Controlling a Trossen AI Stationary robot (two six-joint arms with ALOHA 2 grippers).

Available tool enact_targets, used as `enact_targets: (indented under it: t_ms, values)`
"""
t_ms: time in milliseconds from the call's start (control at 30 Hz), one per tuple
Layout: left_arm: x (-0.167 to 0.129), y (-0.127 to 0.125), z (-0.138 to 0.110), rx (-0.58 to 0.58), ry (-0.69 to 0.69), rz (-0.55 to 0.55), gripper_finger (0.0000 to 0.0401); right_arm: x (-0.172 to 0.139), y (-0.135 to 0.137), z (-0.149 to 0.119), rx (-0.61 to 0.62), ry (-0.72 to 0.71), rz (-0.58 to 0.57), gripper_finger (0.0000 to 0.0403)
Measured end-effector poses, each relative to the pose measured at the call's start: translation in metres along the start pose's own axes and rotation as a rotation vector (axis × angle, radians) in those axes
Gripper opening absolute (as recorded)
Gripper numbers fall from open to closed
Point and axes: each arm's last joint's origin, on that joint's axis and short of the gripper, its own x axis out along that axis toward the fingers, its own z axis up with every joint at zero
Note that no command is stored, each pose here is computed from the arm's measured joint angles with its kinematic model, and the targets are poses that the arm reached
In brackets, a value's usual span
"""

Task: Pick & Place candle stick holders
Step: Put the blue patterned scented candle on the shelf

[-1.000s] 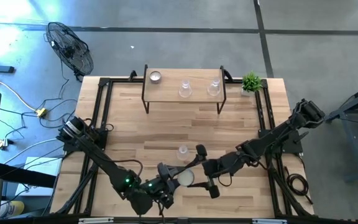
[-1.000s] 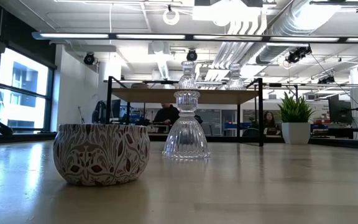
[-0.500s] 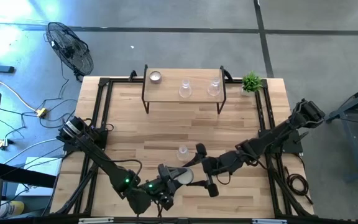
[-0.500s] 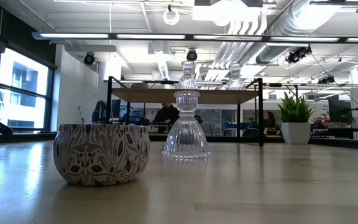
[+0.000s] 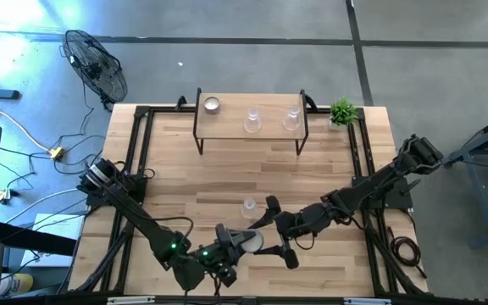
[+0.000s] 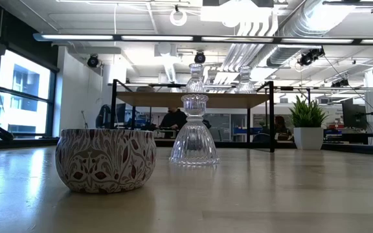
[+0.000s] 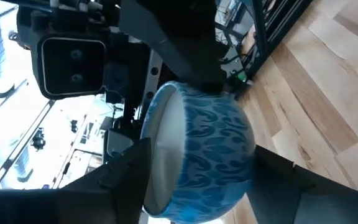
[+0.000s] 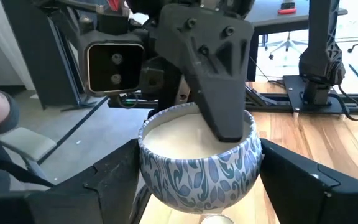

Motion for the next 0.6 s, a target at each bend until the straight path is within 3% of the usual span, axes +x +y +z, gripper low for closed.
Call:
enact_targets:
  t_ms: [367,600]
  values:
    - [-0.0001,0.0026,0.0018,0.055,-0.012,0.015,0.0173,0.0001,-0.0007,0.0013,0.062,-0.011,0.001,0.028]
    - [-0.0001,0.0027,0.002,0.067,-0.012,0.017,0.0166,0.0003,-0.0016,0.0014,0.075,-0.009,0.005,0.0281]
